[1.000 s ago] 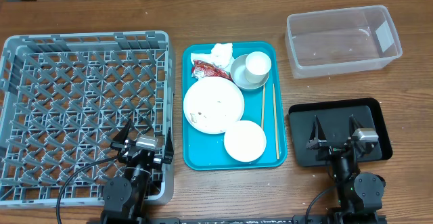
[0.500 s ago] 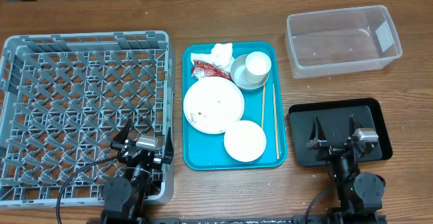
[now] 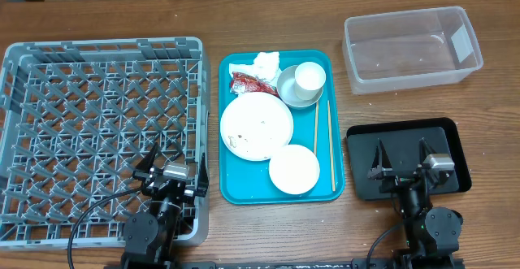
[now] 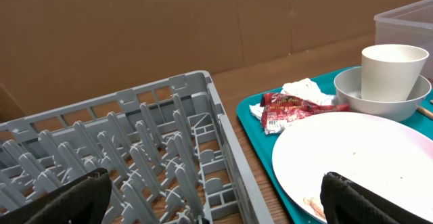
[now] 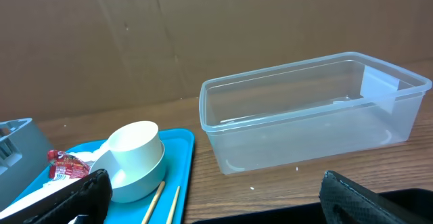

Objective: Sort waste into correct bins and load items into the dishwasher

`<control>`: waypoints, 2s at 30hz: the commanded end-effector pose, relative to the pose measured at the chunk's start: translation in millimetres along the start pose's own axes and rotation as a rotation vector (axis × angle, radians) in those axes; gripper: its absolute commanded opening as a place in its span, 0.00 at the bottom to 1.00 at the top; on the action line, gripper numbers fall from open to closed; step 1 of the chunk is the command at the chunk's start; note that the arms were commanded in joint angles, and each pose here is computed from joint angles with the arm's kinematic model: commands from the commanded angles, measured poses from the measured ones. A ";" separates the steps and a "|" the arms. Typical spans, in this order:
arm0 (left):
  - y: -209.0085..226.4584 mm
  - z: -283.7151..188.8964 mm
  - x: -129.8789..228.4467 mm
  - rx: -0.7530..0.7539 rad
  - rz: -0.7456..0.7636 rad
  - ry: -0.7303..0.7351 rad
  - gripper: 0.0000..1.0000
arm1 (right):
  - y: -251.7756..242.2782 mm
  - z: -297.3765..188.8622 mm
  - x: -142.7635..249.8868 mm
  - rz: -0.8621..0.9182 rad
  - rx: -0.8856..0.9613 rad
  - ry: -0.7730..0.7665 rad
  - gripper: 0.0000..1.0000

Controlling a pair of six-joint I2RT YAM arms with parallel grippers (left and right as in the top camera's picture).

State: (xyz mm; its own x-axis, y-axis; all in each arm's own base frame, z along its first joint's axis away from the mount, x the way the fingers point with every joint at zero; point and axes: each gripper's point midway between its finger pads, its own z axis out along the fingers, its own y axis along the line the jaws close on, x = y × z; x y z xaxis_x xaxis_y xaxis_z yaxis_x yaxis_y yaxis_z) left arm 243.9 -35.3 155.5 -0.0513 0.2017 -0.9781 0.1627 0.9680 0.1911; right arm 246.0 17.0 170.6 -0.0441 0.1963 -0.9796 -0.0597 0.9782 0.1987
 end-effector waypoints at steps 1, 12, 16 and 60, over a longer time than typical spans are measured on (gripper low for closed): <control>2.3 -0.4 0.0 -0.011 0.014 -0.004 1.00 | 2.0 0.0 1.4 -0.004 -0.012 -0.005 1.00; -10.2 -2.1 -23.8 0.071 -0.044 -0.105 1.00 | 2.0 0.0 1.4 -0.004 -0.012 -0.005 1.00; -29.2 -13.5 -67.2 0.196 -0.006 -0.295 1.00 | 2.1 0.0 1.4 -0.004 -0.012 -0.005 1.00; 126.5 170.1 -120.9 -0.256 -0.544 0.687 1.00 | 2.0 0.0 1.4 -0.004 -0.012 -0.005 1.00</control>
State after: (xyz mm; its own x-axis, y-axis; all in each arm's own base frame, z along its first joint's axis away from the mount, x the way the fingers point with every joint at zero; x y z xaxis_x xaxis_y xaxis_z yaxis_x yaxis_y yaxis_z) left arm 434.7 4.5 265.0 -0.7205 -0.2369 -0.6517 -0.1498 0.9708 -0.1873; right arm 245.9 17.1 170.9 -0.0431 0.1963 -0.9796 -0.0607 0.9782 0.1987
